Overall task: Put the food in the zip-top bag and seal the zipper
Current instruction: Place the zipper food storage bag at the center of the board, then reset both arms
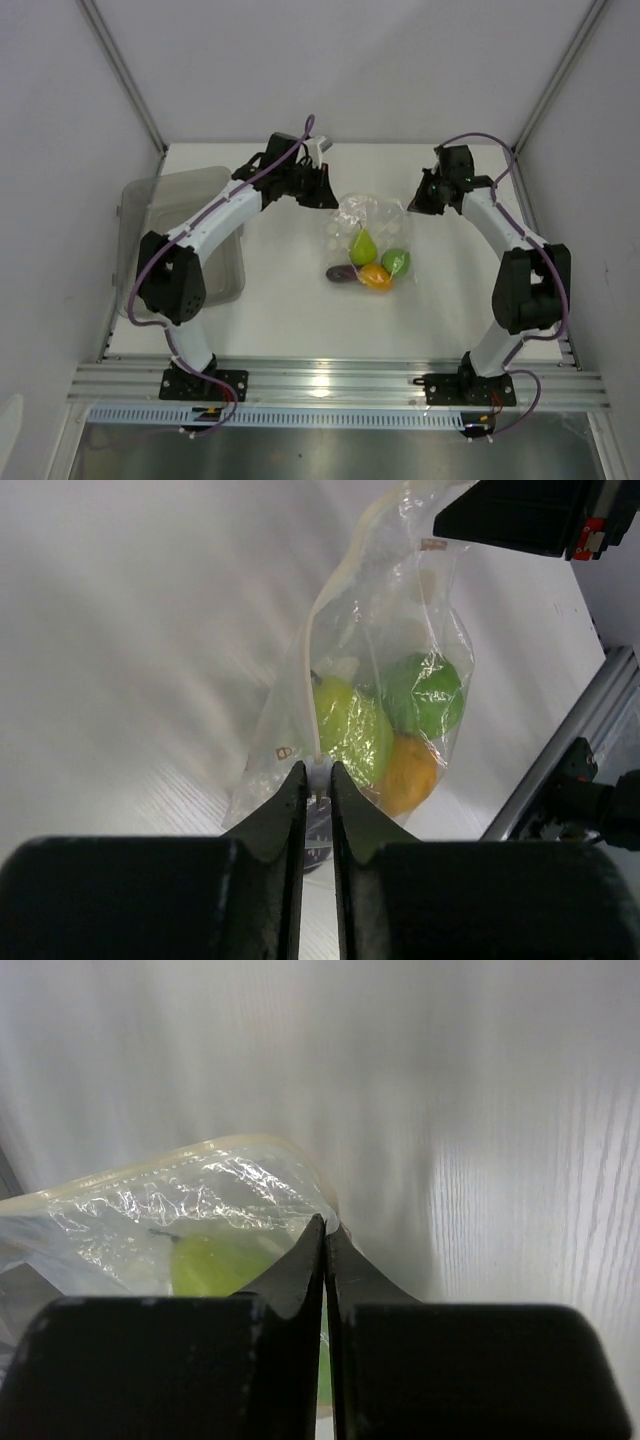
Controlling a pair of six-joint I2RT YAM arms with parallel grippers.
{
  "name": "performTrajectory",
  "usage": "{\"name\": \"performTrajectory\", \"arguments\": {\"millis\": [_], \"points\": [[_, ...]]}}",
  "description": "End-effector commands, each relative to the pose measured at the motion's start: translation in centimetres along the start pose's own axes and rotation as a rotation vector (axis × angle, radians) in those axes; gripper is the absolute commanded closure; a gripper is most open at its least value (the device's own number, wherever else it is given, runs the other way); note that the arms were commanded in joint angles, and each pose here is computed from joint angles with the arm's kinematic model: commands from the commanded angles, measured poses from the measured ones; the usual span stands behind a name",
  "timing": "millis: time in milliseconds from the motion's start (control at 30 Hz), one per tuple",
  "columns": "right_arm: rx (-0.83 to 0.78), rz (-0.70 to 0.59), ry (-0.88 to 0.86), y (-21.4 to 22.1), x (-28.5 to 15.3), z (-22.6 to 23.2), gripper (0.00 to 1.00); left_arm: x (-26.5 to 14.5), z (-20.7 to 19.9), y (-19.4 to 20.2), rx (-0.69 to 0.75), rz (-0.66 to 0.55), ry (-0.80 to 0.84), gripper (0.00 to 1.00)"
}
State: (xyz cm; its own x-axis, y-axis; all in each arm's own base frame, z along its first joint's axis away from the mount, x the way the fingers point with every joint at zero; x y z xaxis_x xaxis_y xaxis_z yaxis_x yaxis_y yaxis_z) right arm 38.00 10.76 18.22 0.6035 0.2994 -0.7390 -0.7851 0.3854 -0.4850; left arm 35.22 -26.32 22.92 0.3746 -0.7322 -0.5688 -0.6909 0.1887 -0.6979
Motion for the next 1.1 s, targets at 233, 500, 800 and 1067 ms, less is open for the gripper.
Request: {"name": "performTrajectory", "arguments": {"millis": [233, 500, 800, 1067], "points": [[-0.085, -0.013, -0.036, -4.5, 4.2, 1.5, 0.93, 1.4, 2.1, -5.1, 0.003, -0.053, -0.039, 0.46], [-0.137, -0.081, -0.037, -5.3, 2.0, 1.7, 0.44, -1.5, 3.3, -6.0, 0.024, -0.150, -0.246, 0.21], [-0.142, -0.138, -0.004, -4.8, -1.8, 1.6, 0.08, -7.9, 3.6, -9.1, 0.066, -0.317, -0.535, 0.00], [-0.095, -0.177, 0.079, -0.7, -5.7, -0.8, 0.01, -9.9, 0.0, -4.0, 0.073, -0.360, -0.449, 0.01]]}}
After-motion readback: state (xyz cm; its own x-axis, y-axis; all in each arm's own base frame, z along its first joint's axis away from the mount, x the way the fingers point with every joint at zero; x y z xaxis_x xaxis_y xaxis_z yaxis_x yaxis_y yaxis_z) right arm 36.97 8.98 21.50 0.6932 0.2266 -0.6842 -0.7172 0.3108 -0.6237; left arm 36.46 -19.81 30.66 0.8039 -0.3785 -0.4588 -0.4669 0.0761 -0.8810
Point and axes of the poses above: each gripper's point midway between its finger pads, its own x axis out along the fingers, its own z axis along the line the jaws close on, y = z × x, the point moved 5 cm from there along -x, back along the fingers, and after that the axes turned 5 degrees about x, right-handed, at the moved point
